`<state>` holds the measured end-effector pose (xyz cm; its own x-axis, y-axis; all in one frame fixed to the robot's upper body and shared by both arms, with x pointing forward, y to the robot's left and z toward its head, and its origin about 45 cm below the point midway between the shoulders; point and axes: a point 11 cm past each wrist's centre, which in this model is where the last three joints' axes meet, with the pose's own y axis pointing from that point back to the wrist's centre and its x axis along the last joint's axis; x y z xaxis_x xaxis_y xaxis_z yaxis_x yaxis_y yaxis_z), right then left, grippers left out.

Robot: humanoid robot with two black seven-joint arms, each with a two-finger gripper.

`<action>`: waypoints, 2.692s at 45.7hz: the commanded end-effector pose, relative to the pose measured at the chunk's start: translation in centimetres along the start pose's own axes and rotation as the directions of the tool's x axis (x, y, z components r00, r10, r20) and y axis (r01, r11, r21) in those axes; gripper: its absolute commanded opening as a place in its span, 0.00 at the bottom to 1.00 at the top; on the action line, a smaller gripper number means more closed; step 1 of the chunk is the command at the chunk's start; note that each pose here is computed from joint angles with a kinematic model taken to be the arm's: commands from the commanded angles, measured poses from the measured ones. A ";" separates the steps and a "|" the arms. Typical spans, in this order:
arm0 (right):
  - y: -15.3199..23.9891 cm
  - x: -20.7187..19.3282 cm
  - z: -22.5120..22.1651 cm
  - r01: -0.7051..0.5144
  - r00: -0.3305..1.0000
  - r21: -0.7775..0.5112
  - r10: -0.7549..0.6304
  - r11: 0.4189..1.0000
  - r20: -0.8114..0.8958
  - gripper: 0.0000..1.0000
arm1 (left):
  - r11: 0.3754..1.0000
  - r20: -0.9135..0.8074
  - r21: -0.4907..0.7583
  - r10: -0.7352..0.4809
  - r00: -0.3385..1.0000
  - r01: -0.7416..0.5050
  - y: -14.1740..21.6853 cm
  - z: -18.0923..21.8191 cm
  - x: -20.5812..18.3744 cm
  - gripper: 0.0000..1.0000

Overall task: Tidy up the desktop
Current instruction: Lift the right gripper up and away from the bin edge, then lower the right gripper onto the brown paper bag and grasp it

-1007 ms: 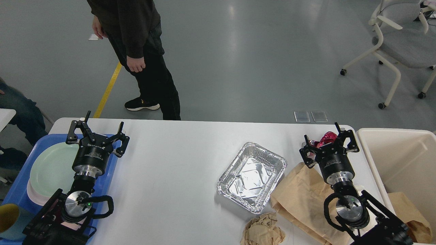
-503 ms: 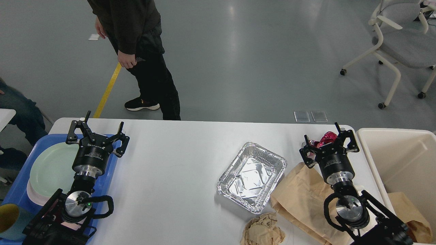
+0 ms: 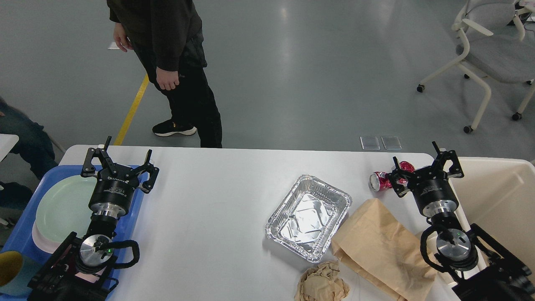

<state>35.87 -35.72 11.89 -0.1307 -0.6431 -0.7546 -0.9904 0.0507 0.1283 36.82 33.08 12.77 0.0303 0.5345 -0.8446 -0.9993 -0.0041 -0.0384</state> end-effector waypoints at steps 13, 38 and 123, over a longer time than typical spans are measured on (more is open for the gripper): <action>0.0 0.7 -1.9 0.009 1.000 0.012 -0.008 1.000 -0.029 1.00 | 1.000 0.000 0.000 -0.001 1.000 0.001 0.0 0.0 0.0 0.96; 2.1 2.0 -0.2 0.066 0.998 -0.028 -0.066 0.997 0.019 1.00 | 1.000 -0.001 -0.001 -0.003 1.000 0.003 0.0 0.0 -0.1 0.96; -0.4 -16.9 -9.5 -0.406 0.078 -0.870 -0.939 0.278 -0.336 1.00 | 1.000 0.000 0.002 -0.003 1.000 0.003 0.0 0.0 -0.1 0.96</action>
<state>40.56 -34.99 28.40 0.8745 -0.4743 0.1017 -0.3367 -0.4426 0.8311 36.82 33.02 12.79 0.0327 0.5343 -0.8447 -0.9992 -0.0016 -0.0397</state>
